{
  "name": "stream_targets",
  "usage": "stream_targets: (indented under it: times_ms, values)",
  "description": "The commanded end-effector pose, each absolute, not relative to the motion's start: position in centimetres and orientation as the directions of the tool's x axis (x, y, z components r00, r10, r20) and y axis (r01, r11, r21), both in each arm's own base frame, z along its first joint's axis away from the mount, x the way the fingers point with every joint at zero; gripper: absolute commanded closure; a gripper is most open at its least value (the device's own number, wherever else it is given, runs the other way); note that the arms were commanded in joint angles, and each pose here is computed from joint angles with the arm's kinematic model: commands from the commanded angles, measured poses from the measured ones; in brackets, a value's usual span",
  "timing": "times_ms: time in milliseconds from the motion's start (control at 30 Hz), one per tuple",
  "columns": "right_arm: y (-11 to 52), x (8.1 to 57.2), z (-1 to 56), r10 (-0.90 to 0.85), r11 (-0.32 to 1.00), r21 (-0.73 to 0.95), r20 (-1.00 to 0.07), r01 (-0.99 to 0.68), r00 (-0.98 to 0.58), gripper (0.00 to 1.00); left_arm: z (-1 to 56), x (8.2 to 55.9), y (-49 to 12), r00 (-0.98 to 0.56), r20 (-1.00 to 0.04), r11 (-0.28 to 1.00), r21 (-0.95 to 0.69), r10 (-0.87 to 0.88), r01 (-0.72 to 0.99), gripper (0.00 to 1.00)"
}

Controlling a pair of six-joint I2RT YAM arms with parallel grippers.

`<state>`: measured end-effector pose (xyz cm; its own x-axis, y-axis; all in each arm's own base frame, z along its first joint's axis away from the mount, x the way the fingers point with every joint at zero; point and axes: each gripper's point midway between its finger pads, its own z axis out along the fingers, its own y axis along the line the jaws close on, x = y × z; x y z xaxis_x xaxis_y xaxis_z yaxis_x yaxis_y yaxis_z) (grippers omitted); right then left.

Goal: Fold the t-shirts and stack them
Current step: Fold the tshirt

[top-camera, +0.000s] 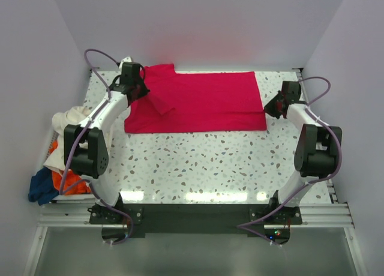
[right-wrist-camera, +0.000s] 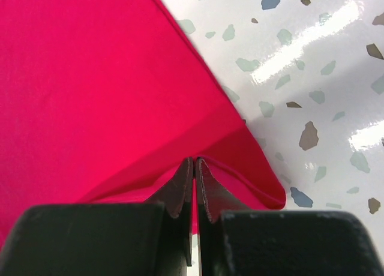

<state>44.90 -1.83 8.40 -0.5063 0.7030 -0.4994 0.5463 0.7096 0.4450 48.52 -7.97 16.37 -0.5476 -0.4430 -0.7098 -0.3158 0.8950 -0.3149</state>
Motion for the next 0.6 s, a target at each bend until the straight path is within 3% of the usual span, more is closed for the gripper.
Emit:
stream_targets:
  times_ms: [0, 567]
  values:
    - [-1.8, 47.2, 9.9, 0.711, 0.703, 0.498, -0.522, 0.508, -0.471, 1.0, 18.8, 50.5, -7.1, -0.476, -0.752, 0.888, -0.353, -0.457, -0.295, 1.0]
    - [-2.3, 48.2, 8.6, 0.711, 0.703, 0.479, -0.512, 0.526, -0.483, 1.0, 16.7, 52.8, -7.2, -0.496, -0.729, 0.882, -0.385, -0.472, -0.273, 1.0]
